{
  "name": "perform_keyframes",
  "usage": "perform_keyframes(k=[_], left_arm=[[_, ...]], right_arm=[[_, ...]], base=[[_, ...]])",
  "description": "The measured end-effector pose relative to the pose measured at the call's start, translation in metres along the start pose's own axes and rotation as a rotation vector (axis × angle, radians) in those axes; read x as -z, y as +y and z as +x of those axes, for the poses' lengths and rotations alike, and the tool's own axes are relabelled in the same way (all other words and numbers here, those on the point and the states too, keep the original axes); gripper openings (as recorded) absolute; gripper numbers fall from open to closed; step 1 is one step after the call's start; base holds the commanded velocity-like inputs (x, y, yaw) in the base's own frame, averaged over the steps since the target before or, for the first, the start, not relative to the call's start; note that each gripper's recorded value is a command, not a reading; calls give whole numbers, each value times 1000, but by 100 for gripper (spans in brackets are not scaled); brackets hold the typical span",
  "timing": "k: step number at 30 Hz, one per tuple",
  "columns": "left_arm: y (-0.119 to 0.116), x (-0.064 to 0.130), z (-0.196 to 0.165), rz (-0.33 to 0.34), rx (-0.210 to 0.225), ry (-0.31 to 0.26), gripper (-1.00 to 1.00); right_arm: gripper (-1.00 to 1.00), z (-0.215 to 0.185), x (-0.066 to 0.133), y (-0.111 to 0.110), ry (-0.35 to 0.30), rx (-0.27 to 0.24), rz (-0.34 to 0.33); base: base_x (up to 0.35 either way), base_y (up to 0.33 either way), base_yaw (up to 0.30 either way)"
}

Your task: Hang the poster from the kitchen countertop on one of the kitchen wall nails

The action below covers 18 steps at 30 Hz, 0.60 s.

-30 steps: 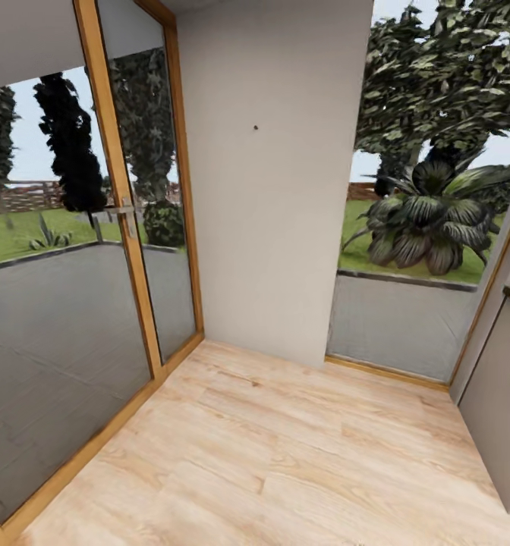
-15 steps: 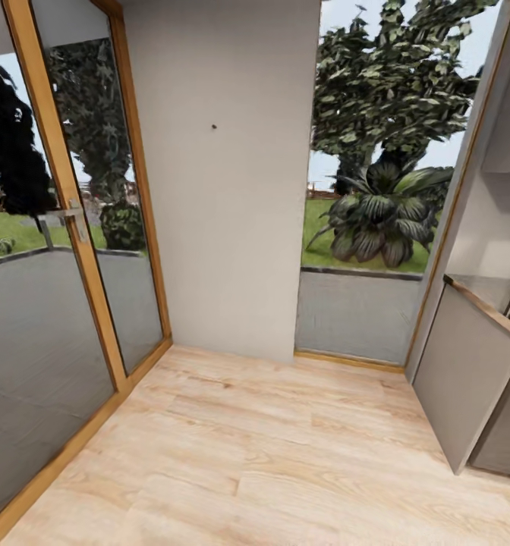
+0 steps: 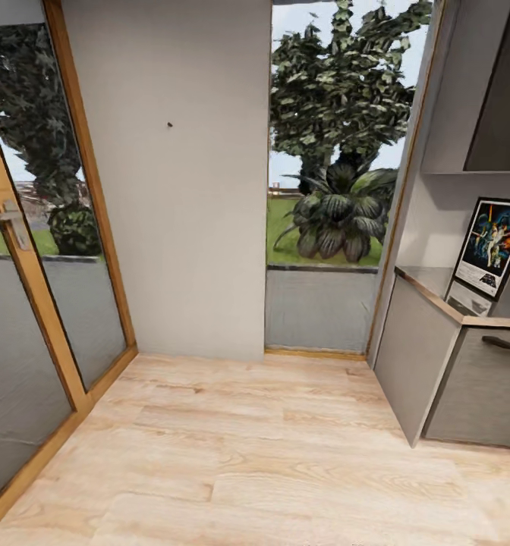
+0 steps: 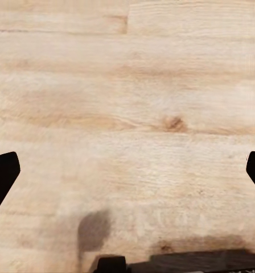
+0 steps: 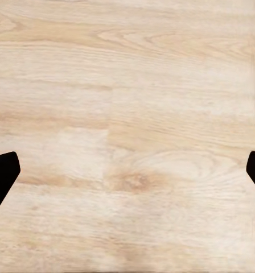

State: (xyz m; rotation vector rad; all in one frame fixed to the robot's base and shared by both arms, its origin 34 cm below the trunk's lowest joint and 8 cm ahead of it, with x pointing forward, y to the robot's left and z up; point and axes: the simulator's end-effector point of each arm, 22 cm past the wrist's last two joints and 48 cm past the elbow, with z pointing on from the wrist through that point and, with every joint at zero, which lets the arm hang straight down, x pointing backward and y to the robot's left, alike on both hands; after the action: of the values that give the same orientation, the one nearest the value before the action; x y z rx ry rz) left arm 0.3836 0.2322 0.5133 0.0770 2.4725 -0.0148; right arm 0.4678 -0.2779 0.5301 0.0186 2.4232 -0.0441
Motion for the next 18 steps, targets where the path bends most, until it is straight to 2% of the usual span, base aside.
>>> perform_keyframes(k=[18], left_arm=[[0, 0, 1, 0, 0, 1, 100]], right_arm=[[100, 1, 0, 0, 1, 0, 0]], base=[[1, -1, -300]])
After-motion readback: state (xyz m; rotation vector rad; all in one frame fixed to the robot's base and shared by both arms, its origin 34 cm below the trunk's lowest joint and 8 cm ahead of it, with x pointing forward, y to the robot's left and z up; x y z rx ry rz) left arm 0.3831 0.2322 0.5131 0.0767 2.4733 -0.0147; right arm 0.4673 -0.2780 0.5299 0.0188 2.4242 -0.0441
